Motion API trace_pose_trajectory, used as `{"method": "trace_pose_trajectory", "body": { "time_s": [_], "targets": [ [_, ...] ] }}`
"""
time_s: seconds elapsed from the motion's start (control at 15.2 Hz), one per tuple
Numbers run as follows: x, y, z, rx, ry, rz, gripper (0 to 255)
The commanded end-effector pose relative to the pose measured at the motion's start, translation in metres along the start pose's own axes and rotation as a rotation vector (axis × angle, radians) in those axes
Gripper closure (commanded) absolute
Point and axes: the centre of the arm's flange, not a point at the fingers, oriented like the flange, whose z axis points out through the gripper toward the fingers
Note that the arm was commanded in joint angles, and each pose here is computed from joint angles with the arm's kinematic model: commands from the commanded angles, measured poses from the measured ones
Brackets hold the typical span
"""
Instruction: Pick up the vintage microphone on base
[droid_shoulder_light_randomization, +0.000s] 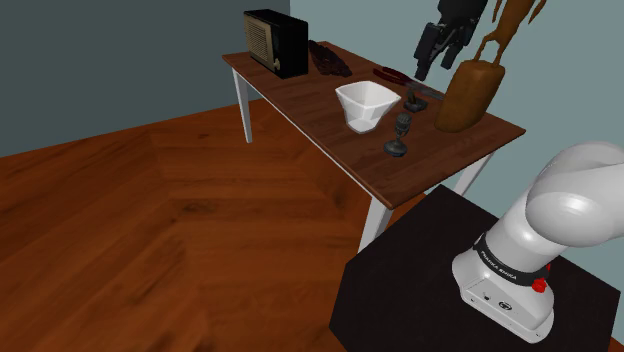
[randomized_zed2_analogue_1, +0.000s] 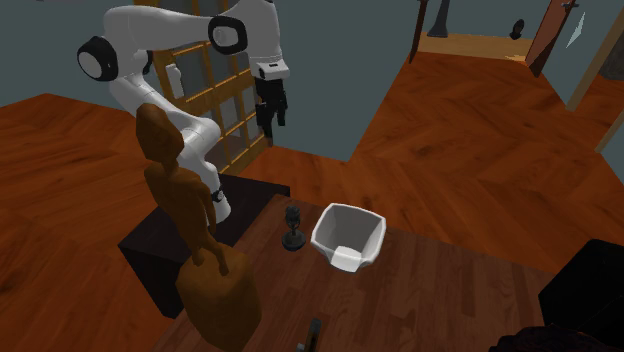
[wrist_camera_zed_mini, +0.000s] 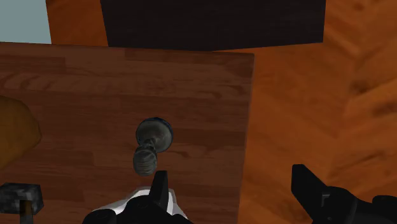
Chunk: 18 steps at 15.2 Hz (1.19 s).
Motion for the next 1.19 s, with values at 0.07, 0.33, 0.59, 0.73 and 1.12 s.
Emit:
{"method": "trace_pose_trajectory", "body": {
  "time_s": [0.07,0.33,0.59,0.73,1.12],
  "targets": [
    [0.003,0.006,0.011,-0.001,0.007,0.006,0],
    [0.014,0.03,0.055,-0.004,0.034,0.031,0],
    [0.026,0.055,0.099,-0.008,0.061,0.056,0],
    [0.032,0.067,0.121,-0.009,0.075,0.069,0],
    [0.051,0.105,0.185,-0.015,0.116,0.106,0]
  ]
}}
